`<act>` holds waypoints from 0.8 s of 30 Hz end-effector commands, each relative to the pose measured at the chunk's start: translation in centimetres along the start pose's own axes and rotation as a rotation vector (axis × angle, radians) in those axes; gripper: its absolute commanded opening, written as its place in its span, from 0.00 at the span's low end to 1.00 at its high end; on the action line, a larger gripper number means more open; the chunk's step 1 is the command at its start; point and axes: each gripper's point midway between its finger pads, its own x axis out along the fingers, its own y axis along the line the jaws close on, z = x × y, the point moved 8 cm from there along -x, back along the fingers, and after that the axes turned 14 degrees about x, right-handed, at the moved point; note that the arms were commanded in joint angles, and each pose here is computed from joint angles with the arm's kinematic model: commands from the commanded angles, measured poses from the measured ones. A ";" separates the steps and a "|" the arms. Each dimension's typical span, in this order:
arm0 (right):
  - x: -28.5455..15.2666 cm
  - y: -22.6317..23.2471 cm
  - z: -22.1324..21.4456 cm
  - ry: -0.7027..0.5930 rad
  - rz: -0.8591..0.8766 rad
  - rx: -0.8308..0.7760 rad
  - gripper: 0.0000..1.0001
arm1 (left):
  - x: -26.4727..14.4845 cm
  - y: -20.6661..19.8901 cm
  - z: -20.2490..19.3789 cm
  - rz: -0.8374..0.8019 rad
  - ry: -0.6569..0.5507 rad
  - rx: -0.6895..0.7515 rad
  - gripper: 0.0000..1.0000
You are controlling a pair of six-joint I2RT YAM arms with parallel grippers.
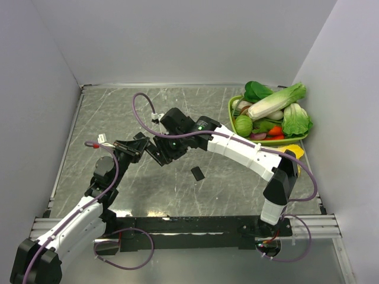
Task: Load the batteries into the remote control
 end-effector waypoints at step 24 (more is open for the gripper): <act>-9.7 -0.3 0.0 -0.522 0.301 -0.594 0.80 | 0.9 -3.6 0.2 -0.141 0.135 -0.012 0.01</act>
